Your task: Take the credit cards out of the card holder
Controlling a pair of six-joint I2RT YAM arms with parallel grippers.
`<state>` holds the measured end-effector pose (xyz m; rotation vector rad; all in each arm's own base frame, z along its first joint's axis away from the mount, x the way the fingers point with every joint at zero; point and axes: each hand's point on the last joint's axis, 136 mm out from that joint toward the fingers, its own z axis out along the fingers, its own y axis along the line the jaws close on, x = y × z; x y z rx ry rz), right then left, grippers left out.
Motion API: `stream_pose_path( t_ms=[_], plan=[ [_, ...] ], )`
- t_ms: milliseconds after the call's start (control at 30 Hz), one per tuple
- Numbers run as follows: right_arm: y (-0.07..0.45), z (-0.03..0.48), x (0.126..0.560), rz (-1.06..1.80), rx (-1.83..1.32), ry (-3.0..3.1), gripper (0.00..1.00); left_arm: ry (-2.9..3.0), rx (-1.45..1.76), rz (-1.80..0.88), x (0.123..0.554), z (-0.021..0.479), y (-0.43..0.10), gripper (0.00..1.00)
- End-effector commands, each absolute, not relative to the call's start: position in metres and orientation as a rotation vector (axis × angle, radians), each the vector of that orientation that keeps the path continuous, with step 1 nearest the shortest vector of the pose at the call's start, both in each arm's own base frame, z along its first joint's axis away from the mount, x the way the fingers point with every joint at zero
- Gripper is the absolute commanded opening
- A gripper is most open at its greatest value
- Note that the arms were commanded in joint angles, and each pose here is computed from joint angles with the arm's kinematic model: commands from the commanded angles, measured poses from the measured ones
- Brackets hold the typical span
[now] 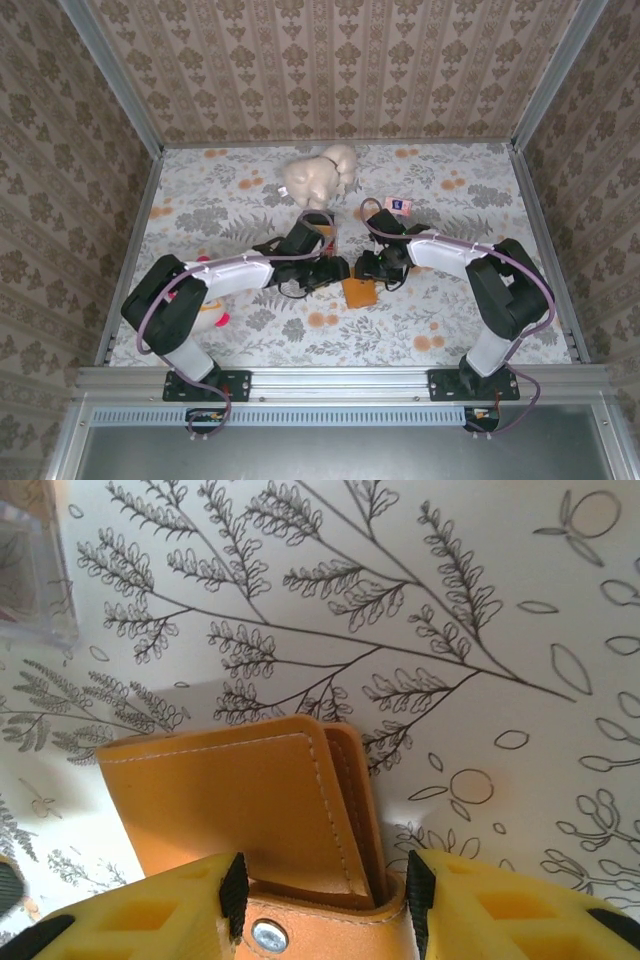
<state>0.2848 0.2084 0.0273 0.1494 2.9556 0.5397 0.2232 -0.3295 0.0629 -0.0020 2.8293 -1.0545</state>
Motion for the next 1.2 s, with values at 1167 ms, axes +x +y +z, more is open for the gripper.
stream_pose_path(
  t_ms=[1167],
  plan=[
    [0.225, 0.013, 0.264, 0.719, 0.232, 3.014, 0.44, 2.877, -0.12, -1.157, 0.222, 0.026, -0.339, 0.37]
  ],
)
